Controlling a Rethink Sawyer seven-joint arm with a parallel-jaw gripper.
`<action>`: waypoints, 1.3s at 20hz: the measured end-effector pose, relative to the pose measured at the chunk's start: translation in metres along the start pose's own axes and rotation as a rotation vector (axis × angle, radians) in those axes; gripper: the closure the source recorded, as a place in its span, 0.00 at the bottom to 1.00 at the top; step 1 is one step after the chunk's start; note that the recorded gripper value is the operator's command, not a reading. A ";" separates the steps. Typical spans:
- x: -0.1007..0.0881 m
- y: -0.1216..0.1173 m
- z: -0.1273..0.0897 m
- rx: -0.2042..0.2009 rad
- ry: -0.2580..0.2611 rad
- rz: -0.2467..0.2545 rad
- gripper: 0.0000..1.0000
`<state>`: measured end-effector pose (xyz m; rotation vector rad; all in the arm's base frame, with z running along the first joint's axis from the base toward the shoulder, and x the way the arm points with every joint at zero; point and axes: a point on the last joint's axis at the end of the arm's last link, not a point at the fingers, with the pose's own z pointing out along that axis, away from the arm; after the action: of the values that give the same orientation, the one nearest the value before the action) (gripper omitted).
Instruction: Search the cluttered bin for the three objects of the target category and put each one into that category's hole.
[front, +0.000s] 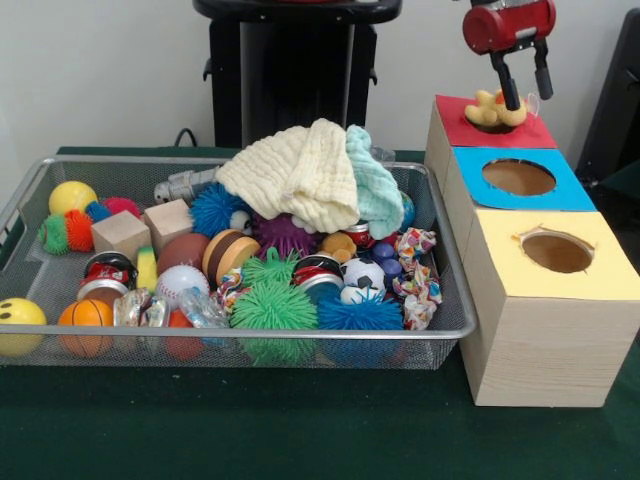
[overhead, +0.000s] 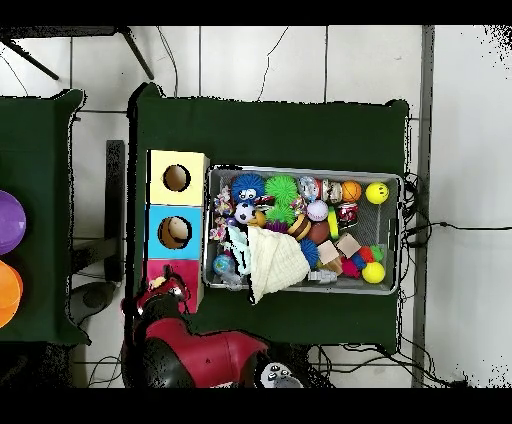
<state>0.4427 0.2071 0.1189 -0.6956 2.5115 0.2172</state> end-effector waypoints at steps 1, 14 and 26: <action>-0.002 -0.001 0.000 0.006 -0.004 -0.003 0.00; 0.013 0.006 -0.001 -0.027 0.269 -0.003 0.00; -0.001 -0.009 -0.007 -0.009 0.393 -0.014 0.00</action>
<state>0.4447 0.1979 0.1255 -0.8262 2.8767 0.0920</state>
